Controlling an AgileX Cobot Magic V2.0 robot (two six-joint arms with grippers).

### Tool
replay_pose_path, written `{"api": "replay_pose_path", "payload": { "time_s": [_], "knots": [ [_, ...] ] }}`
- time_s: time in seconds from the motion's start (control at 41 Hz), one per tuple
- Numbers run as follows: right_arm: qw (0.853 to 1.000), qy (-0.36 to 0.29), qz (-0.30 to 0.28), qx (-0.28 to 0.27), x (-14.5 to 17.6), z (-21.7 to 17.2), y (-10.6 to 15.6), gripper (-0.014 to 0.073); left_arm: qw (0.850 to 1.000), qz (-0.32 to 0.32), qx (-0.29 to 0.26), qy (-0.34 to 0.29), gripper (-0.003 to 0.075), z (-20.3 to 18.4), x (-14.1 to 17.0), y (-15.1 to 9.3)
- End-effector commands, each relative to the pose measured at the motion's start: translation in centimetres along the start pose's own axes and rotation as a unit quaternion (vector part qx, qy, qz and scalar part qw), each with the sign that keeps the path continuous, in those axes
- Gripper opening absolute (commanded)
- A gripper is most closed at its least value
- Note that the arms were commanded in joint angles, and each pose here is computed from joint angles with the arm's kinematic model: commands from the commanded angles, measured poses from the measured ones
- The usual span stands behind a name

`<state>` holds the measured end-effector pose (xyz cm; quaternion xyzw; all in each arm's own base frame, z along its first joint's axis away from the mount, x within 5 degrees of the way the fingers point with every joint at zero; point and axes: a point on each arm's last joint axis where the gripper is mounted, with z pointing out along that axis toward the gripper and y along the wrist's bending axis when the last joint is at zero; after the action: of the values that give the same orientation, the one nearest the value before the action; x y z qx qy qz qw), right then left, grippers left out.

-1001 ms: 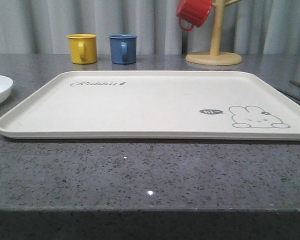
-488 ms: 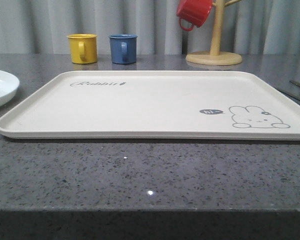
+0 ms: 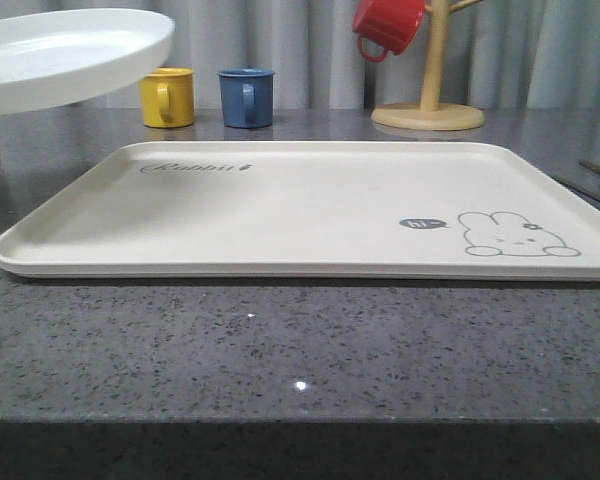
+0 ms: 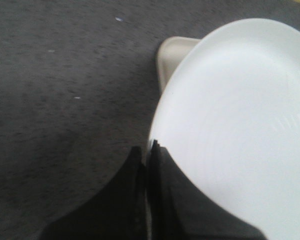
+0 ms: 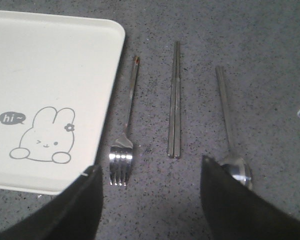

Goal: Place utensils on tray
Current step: 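Lower the white plate onto the tray and open the left gripper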

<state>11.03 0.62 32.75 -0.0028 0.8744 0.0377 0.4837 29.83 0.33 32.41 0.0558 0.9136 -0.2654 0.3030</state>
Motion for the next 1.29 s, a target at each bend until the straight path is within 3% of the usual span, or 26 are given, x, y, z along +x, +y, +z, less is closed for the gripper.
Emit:
{"api": "replay_pose_path", "payload": {
  "time_s": [0.0,0.22,0.366,0.781,0.879,1.05,1.269],
  "knots": [
    [0.999,-0.039,0.001,0.004,-1.2,-0.3,-0.1,0.0456,0.999,0.028,0.034,-0.031,-0.002,0.7,-1.2,-3.1],
    [0.999,-0.039,0.001,0.004,-1.2,-0.3,-0.1,0.0456,0.996,0.08,0.037,-0.001,-0.002,5.0,-0.8,-5.9],
    [0.999,-0.039,0.001,0.004,-1.2,-0.3,-0.1,0.0456,0.995,0.092,0.011,0.029,-0.002,7.6,-0.4,-6.7],
    [0.999,-0.039,0.001,0.004,-1.2,-0.3,-0.1,0.0456,0.994,0.107,-0.013,0.033,-0.0012,9.9,-0.8,-6.0],
    [0.999,-0.039,0.001,0.004,-1.2,-0.3,-0.1,0.0456,0.994,0.107,-0.013,0.035,0.0073,9.9,-0.7,-6.0],
    [0.999,-0.039,0.001,0.004,-1.2,-0.3,-0.1,0.0456,0.993,0.107,-0.01,0.042,0.0319,9.8,-0.6,-6.0],
    [0.999,-0.039,0.001,0.004,-1.2,-0.3,-0.1,0.0456,0.989,0.137,-0.018,0.044,0.0348,8.4,-0.8,-6.6]
  ]
}}
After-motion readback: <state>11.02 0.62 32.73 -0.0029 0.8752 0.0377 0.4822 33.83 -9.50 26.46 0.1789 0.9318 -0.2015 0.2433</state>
